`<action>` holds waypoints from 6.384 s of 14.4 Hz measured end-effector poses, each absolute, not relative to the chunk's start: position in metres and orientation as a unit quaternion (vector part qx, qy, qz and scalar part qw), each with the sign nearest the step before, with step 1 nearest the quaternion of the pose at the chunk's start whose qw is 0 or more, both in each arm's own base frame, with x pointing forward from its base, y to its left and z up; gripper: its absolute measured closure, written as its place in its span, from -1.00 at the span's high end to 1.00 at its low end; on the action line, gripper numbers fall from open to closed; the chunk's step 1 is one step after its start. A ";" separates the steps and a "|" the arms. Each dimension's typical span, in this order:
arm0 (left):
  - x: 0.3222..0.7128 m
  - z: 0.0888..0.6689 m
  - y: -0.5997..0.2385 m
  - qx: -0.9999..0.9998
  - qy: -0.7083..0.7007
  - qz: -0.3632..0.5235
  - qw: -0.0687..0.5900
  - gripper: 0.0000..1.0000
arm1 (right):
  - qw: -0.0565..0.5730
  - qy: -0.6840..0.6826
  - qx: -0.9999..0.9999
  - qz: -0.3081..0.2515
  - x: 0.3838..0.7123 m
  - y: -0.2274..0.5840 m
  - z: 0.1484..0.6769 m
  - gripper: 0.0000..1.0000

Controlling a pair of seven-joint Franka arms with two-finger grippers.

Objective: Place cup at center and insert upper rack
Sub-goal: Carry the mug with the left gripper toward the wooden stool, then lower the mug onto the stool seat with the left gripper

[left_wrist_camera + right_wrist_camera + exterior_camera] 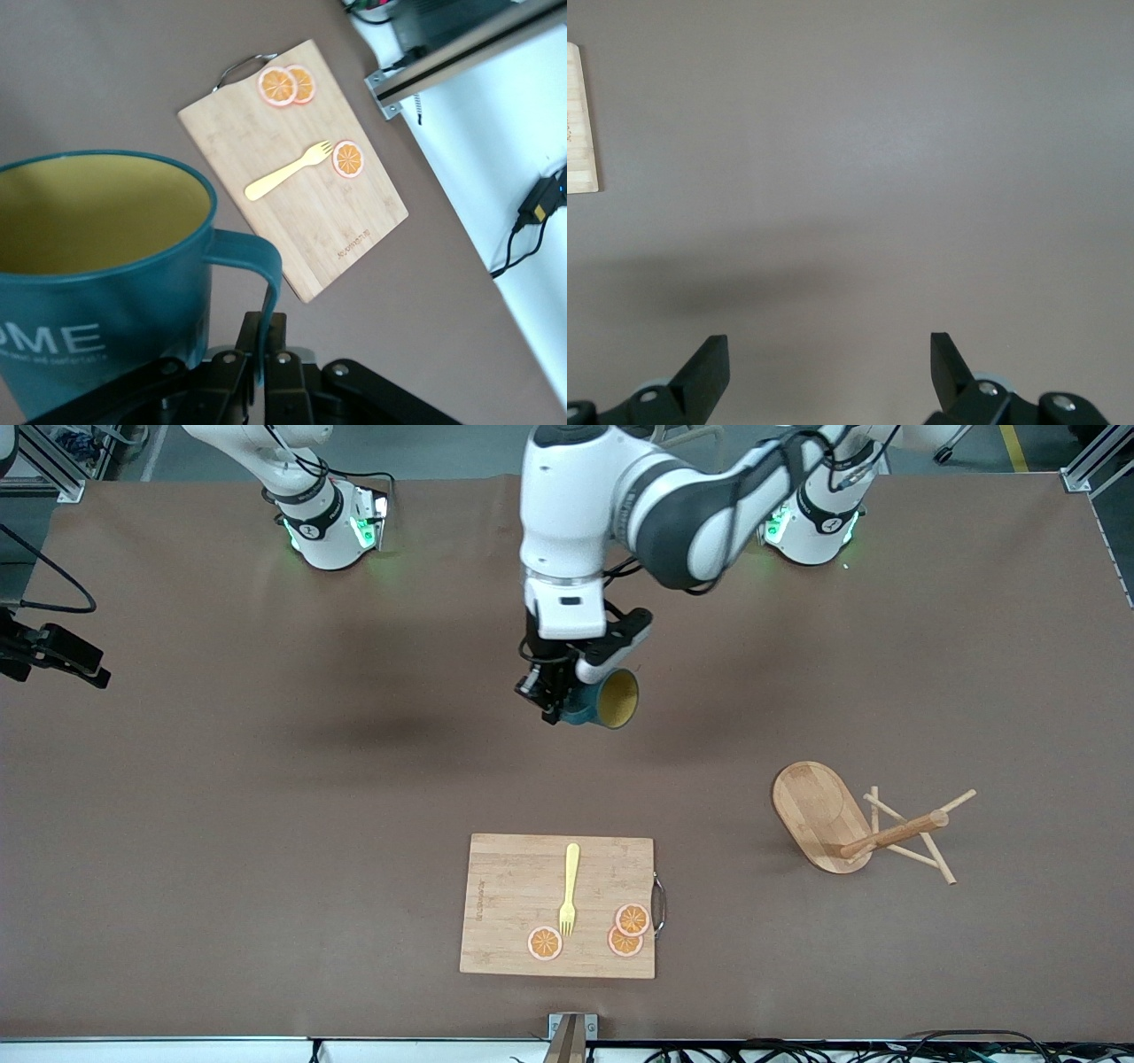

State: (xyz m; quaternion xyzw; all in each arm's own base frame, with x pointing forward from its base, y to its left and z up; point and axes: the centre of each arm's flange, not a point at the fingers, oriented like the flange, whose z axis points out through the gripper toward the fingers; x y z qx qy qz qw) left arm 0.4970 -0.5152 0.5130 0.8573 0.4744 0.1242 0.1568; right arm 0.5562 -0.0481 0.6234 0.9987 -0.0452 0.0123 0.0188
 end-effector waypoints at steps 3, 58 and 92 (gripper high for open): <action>0.533 0.542 -0.462 0.817 0.543 0.070 0.179 -0.89 | 0.019 -0.045 0.999 0.012 0.556 -0.048 0.623 1.00; 0.670 0.409 -0.050 0.771 0.567 -0.109 0.269 -0.89 | 0.018 -0.030 0.999 0.013 0.557 -0.032 0.624 1.00; 0.647 0.500 -0.068 0.963 0.240 0.059 0.105 1.00 | 0.018 -0.028 0.999 0.022 0.559 -0.030 0.626 1.00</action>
